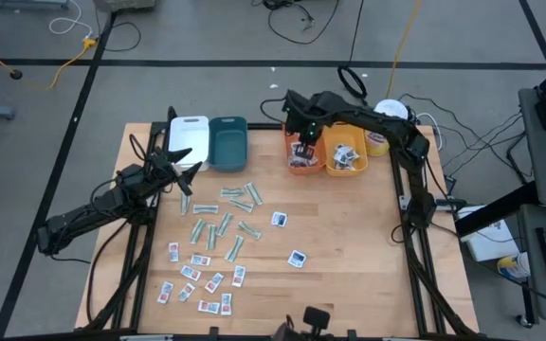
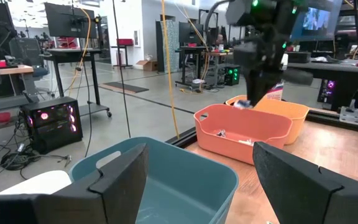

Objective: Pick & Place First Aid Supplies
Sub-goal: Put the alcohol pad into the orange bin

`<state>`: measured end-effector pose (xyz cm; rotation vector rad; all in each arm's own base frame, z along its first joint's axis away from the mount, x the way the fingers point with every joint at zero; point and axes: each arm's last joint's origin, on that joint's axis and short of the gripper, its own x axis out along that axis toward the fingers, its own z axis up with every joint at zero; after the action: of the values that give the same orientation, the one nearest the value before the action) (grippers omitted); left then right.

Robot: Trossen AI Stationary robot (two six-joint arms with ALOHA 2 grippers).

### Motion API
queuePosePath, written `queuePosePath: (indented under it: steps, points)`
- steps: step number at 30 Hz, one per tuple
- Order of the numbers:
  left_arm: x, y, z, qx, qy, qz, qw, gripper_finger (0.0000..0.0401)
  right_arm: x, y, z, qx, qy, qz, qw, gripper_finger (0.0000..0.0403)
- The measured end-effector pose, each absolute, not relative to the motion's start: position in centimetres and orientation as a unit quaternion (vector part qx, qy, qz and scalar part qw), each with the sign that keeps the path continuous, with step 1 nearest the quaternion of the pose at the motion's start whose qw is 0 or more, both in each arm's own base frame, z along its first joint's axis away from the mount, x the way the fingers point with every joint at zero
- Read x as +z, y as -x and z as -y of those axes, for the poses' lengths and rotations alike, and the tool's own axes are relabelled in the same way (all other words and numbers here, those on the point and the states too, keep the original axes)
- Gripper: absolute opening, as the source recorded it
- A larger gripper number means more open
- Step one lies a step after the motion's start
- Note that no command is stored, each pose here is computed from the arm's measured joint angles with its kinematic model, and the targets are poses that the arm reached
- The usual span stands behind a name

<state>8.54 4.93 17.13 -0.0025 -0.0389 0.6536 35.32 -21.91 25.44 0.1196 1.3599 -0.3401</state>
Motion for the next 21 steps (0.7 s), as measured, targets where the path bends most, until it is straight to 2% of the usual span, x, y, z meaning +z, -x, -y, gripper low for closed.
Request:
queuePosePath:
  steps: [13, 21]
  points:
    - [17.1, -8.5, -4.9, 0.321, 0.001, 0.019, 0.947, 0.0296, 18.4, -35.7, 21.7, -0.159, -0.044, -0.606, 0.778, 0.0006]
    - [17.1, -8.5, -4.9, 0.321, 0.001, 0.019, 0.947, 0.0296, 17.2, -35.2, 21.4, -0.139, -0.029, -0.621, 0.771, 0.0007]
